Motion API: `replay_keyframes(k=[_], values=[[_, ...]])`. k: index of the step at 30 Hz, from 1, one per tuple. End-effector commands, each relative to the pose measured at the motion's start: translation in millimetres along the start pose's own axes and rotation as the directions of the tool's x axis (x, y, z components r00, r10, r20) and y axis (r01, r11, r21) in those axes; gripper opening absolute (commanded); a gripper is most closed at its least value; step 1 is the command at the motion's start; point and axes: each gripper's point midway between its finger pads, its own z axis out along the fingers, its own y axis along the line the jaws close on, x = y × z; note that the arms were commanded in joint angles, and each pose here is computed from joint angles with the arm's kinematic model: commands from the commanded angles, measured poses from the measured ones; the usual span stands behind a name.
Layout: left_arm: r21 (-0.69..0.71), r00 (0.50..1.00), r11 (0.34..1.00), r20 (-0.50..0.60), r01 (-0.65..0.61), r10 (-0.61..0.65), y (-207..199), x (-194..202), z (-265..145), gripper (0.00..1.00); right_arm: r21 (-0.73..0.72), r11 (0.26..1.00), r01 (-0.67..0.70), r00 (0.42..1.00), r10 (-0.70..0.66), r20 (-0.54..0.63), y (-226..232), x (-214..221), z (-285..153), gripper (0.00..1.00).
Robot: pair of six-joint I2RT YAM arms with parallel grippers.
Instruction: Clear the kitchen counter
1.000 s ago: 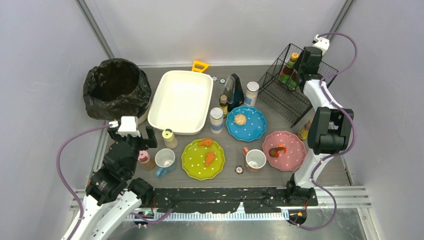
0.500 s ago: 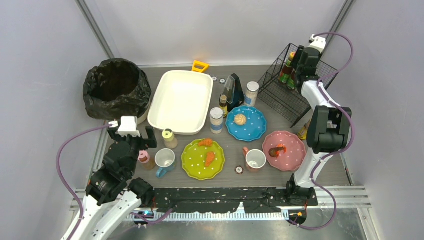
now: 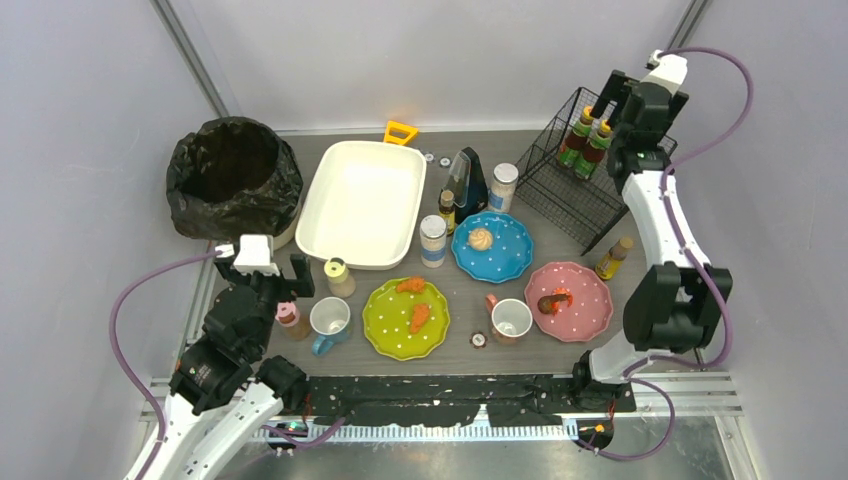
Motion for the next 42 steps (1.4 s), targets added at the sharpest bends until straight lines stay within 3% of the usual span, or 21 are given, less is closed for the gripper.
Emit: replay_keyframes(k=[1, 7, 17, 23, 27, 42], values=[[0.020, 0.998, 0.999, 0.034, 0.048, -0.049, -3.4, -10.4, -1.8, 0.99, 0.062, 0.998, -0.017, 0.999, 0.020, -0.047, -19.0, -26.9, -48.0, 1.00], [0.036, 0.999, 0.998, 0.017, 0.051, -0.052, -6.8, -11.3, -2.5, 0.99, 0.174, 0.982, -0.071, 0.988, 0.093, -0.120, -54.9, -14.1, -115.6, 0.97], [0.083, 0.997, 0.994, 0.020, 0.069, -0.071, -13.4, -13.1, -6.7, 0.99, 0.300, 0.952, -0.060, 0.928, 0.163, -0.334, -93.9, 85.3, -189.6, 0.99], [0.083, 0.997, 0.994, 0.026, 0.072, -0.075, -12.6, -13.1, -7.7, 0.99, 0.301, 0.953, -0.026, 0.872, 0.169, -0.460, -99.1, 139.1, -212.8, 0.89], [0.085, 0.997, 0.994, 0.028, 0.075, -0.078, -12.8, -12.9, -7.9, 0.99, 0.313, 0.950, -0.004, 0.850, 0.168, -0.499, -104.9, 163.0, -222.0, 0.81], [0.066, 0.997, 0.995, 0.028, 0.071, -0.073, -10.3, -11.0, -6.0, 0.99, 0.350, 0.936, -0.045, 0.894, 0.194, -0.403, -113.1, 171.7, -182.9, 0.61]])
